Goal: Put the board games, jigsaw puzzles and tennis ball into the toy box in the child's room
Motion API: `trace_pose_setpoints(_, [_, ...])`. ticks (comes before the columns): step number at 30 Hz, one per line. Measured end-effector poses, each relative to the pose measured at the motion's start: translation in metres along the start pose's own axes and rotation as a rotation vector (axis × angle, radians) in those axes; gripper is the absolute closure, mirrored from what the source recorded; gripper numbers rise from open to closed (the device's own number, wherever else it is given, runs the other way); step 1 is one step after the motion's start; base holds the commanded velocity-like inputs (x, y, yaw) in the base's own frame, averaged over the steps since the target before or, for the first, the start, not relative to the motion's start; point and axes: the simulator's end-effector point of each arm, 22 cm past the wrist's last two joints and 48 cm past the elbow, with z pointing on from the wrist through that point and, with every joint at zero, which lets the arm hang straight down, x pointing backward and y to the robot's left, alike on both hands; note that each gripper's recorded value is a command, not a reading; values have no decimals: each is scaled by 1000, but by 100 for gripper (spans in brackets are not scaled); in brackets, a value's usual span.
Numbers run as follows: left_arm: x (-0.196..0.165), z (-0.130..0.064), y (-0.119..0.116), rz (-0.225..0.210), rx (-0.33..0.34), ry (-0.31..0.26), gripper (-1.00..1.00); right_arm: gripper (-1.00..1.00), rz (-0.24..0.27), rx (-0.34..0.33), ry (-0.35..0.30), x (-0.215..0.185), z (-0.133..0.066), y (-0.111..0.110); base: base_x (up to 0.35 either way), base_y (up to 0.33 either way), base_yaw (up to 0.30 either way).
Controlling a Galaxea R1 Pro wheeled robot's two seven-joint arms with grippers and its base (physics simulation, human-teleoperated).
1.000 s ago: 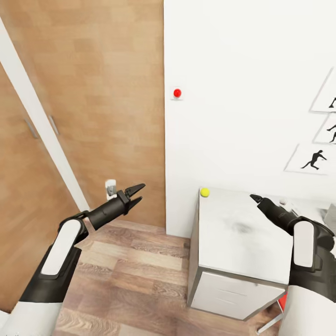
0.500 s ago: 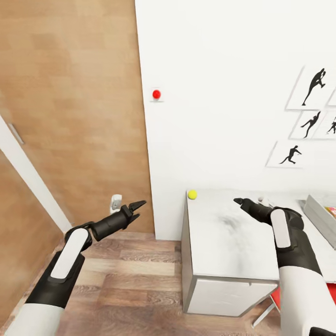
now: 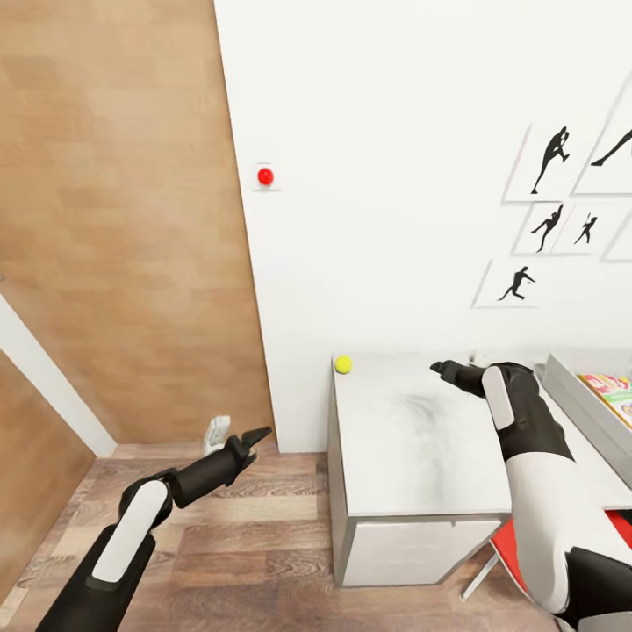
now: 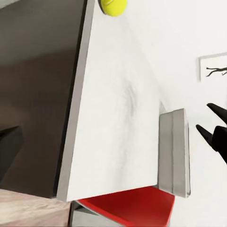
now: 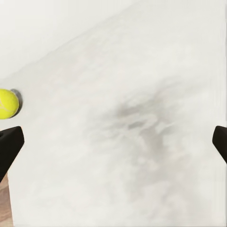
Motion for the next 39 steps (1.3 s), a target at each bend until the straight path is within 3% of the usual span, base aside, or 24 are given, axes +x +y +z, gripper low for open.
trace_pose_setpoints(5, [17, -8, 25, -30, -37, 0, -100, -100, -44, 28, -2, -11, 1, 5, 4, 3, -39])
trace_pose_setpoints(9, [21, -10, 29, -36, -43, -1, -100, -100, -72, 30, 15, -8, 2, 12, 2, 2, -19])
trace_pose_setpoints(14, [23, -12, 32, -38, -48, -3, -100, -100, -149, 20, 54, 4, 4, 34, 1, 1, -10])
trace_pose_setpoints(19, [24, -15, 34, -38, -52, -6, -100, -100, -263, 3, 88, 22, 6, 64, 0, 0, -5])
trace_pose_setpoints(22, [23, -16, 36, -37, -55, -7, -100, -100, -299, -15, 100, 32, 6, 82, 0, 0, -3])
trace_pose_setpoints(25, [23, -17, 37, -36, -57, -8, -100, -100, -314, -27, 107, 39, 7, 93, 0, 0, -2])
trace_pose_setpoints(30, [18, -22, 42, -39, -63, -19, -100, -100, -346, -82, 128, 64, 4, 133, 0, 0, -1])
trace_pose_setpoints(39, [13, -25, 45, -45, -67, -29, -100, -100, -360, -113, 139, 76, 1, 155, 0, 0, 70])
